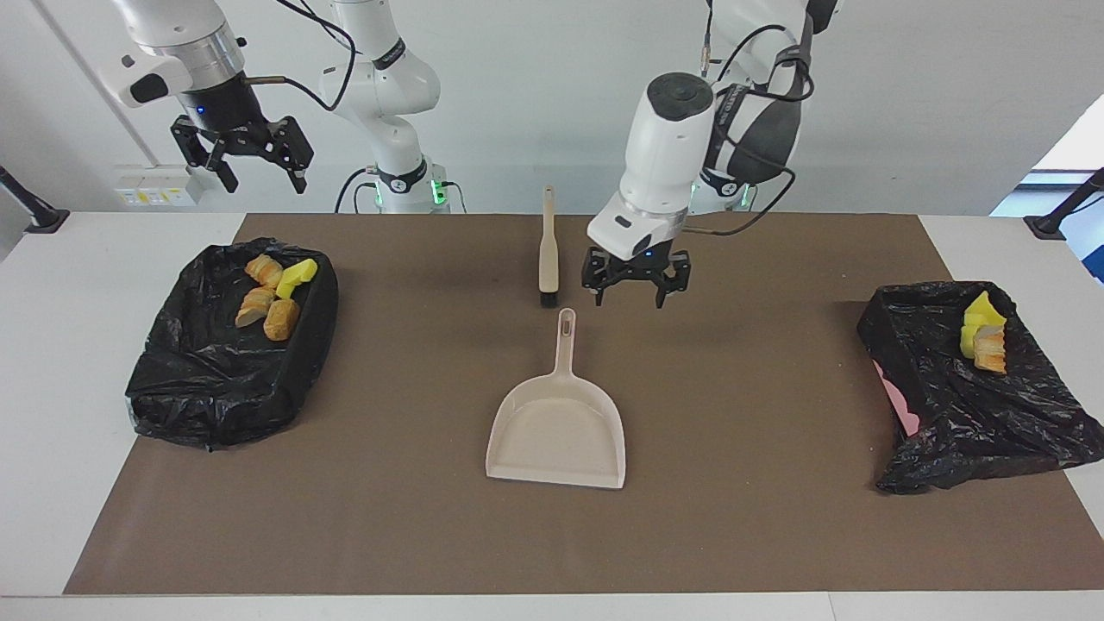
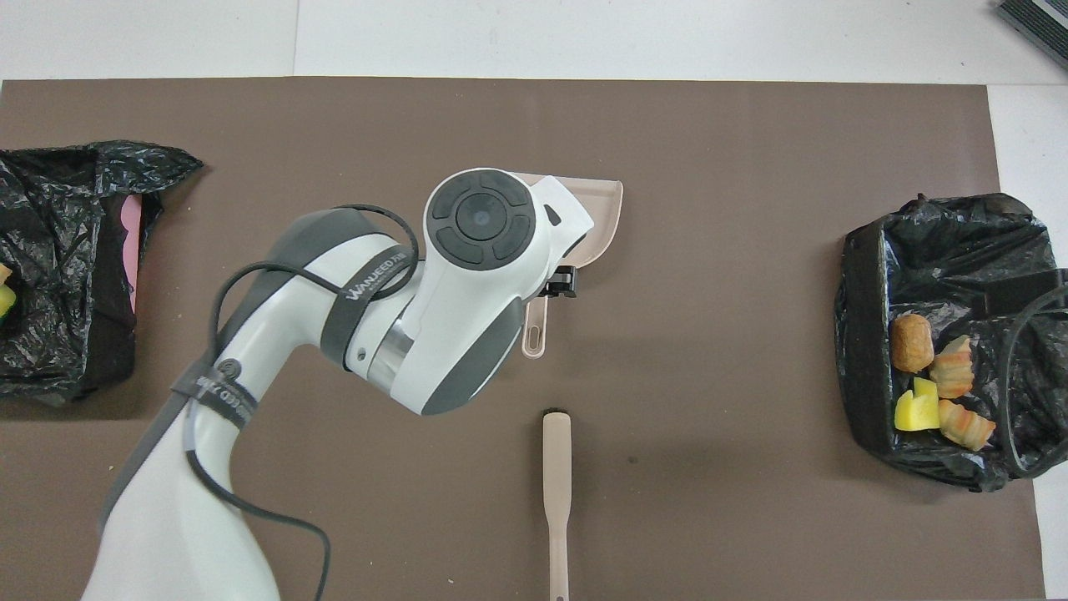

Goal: Sweep and dump trash in bin
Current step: 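Bring the empty dustpan back to the table center with the left gripper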

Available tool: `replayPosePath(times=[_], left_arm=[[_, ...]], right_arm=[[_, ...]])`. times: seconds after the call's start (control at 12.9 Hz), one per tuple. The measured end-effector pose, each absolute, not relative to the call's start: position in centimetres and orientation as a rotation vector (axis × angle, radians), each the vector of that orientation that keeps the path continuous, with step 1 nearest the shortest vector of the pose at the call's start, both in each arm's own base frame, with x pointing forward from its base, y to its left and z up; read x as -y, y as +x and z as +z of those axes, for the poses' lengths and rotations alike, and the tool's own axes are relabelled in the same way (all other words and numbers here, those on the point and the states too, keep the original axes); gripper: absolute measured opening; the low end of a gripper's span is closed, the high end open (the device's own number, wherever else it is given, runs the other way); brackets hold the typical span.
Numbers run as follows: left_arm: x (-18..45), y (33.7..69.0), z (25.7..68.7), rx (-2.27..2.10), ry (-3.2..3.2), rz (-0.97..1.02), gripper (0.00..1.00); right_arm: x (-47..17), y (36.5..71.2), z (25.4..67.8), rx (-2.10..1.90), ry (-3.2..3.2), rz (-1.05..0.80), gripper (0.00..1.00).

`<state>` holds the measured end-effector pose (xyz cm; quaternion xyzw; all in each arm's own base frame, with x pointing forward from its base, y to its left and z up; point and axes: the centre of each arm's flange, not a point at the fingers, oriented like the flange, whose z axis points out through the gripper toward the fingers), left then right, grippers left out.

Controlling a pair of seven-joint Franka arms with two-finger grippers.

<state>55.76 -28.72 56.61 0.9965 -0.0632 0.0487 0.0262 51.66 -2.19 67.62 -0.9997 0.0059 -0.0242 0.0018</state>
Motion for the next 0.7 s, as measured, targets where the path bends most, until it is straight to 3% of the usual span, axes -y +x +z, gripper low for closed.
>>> replayPosePath(times=[0.46, 0.7], left_arm=[[13.3, 56.2, 64.0, 0.431, 3.113, 0.219, 1.00], [6.6, 54.5, 66.7, 0.502, 3.118, 0.186, 1.00]], right_arm=[[2.2, 51.6, 67.5, -0.006, -3.137, -0.073, 1.00], [2.2, 51.5, 67.5, -0.006, -3.137, -0.072, 1.00]])
